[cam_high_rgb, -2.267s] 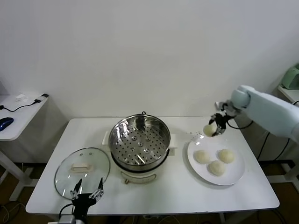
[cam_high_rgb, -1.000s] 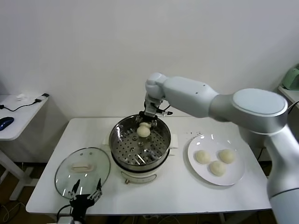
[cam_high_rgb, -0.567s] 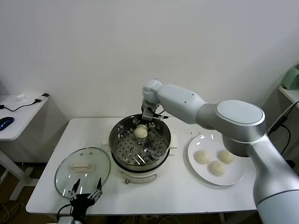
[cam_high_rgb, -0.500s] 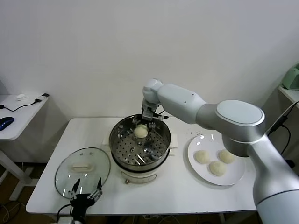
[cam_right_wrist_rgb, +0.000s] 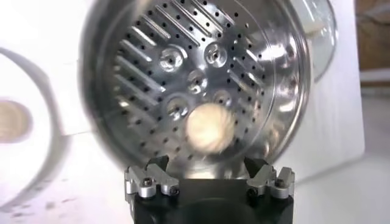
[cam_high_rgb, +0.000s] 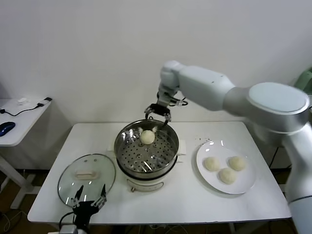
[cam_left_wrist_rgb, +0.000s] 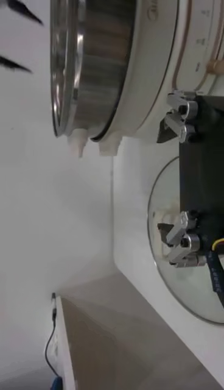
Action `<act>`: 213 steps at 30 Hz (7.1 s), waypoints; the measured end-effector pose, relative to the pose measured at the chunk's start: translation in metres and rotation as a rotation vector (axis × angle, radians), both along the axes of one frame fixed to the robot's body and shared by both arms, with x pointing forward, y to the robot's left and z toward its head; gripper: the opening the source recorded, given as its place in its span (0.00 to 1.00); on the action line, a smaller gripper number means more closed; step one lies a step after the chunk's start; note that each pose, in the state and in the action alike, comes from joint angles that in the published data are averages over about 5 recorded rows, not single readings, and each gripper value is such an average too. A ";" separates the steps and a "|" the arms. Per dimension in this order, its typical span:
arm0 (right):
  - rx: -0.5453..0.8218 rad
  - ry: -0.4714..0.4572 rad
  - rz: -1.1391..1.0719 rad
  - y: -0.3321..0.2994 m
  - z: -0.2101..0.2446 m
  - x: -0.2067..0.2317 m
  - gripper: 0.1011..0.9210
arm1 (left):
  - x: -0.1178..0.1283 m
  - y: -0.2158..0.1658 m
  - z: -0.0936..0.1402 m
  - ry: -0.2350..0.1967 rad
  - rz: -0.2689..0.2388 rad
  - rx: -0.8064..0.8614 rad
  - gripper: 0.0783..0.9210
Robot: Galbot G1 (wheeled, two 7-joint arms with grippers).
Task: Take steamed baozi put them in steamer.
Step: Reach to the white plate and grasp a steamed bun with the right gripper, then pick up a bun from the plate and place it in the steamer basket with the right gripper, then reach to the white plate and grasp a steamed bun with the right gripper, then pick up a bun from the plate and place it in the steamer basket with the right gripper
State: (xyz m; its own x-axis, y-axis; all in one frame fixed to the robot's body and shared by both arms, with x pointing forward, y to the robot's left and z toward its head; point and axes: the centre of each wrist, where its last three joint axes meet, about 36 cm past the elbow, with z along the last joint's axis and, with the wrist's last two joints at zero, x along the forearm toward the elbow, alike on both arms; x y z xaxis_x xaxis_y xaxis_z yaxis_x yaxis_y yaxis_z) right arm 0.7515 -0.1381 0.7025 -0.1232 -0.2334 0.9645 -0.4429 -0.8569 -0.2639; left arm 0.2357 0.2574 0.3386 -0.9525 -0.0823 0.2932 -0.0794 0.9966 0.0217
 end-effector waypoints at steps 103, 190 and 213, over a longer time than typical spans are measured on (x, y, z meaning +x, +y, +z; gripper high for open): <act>0.218 0.175 -0.832 0.134 -0.044 -0.131 0.61 | 0.009 -0.006 0.008 -0.035 0.009 0.006 0.88; -0.053 0.207 -1.135 -0.236 -0.242 -0.163 0.88 | 0.001 -0.006 0.004 -0.013 0.013 0.029 0.88; -0.012 0.150 -1.036 -0.224 -0.170 -0.118 0.57 | -0.002 -0.010 0.009 -0.022 0.003 0.040 0.88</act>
State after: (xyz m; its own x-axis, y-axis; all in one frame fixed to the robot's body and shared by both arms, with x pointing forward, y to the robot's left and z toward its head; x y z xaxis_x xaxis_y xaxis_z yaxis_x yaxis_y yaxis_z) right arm 0.6335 -0.3620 0.5320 -0.1369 -0.0725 0.9879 -0.9893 -0.0416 -0.1401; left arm 0.2340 0.2478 0.3472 -0.9584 -0.0968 0.2684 -0.0838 0.9947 0.0598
